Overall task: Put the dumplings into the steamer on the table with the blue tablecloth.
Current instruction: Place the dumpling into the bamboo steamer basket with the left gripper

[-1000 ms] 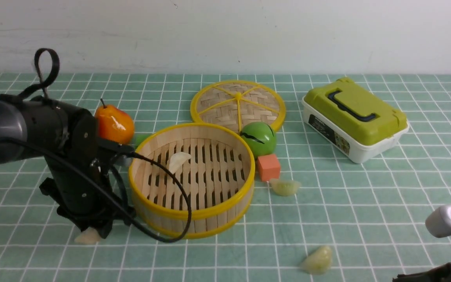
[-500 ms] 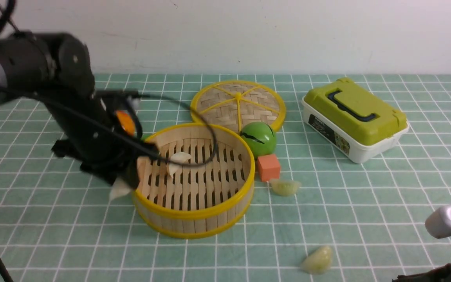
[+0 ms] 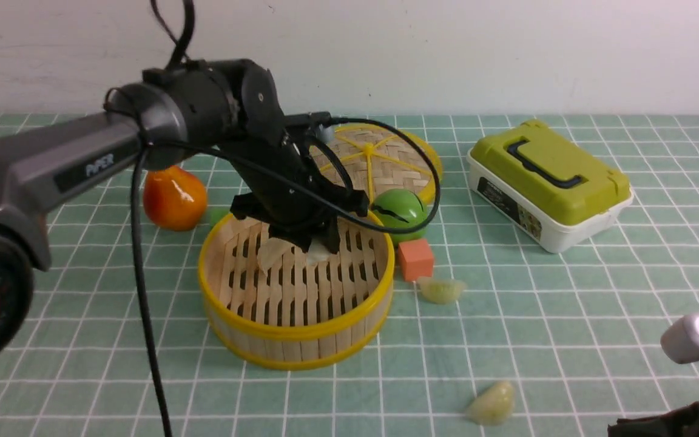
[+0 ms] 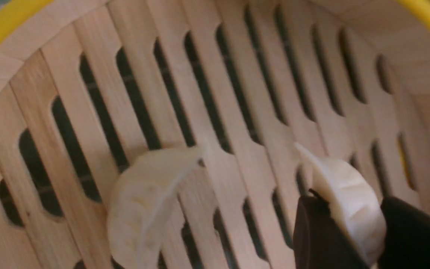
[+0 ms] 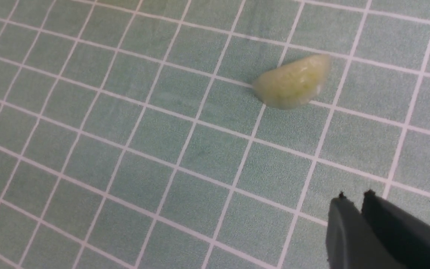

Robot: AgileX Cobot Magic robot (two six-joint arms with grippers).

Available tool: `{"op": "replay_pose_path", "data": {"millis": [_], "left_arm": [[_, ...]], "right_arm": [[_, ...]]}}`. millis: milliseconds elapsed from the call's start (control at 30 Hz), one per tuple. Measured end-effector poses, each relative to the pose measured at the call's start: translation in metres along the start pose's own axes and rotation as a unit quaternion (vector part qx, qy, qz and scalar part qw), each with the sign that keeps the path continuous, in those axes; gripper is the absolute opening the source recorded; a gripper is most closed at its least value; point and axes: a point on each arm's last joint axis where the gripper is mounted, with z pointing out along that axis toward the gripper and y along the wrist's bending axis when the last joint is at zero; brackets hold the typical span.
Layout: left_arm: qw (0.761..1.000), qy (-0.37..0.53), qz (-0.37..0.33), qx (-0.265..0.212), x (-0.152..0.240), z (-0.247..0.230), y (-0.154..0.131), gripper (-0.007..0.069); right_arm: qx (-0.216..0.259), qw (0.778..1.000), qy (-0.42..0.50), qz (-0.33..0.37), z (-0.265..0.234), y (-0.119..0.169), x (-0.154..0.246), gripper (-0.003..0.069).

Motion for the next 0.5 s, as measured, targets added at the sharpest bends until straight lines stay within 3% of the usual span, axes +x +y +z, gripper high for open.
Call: {"op": "replay_pose_path", "data": {"millis": [167, 267, 333, 400, 500], "left_arm": [[1.0, 0.012, -0.008, -0.01, 0.001, 0.017, 0.004, 0.0256], [1.0, 0.017, -0.008, -0.011, 0.001, 0.017, 0.005, 0.0367], [1.0, 0.022, -0.006, -0.011, 0.002, 0.009, 0.003, 0.04], [1.0, 0.024, -0.002, -0.011, 0.002, -0.002, 0.001, 0.0409], [1.0, -0.01, 0.028, -0.01, 0.0, -0.067, -0.01, 0.0356]], "right_arm": [[0.0, 1.0, 0.0, 0.0, 0.0, 0.0, 0.0, 0.007], [-0.003, 1.0, 0.009, 0.0, 0.0, 0.001, 0.002, 0.0079], [-0.005, 1.0, 0.015, 0.0, 0.0, 0.001, 0.002, 0.0089], [-0.009, 1.0, 0.02, -0.002, -0.001, 0.002, 0.001, 0.0103], [-0.031, 0.999, 0.027, -0.001, -0.007, 0.012, -0.023, 0.0153]]}}
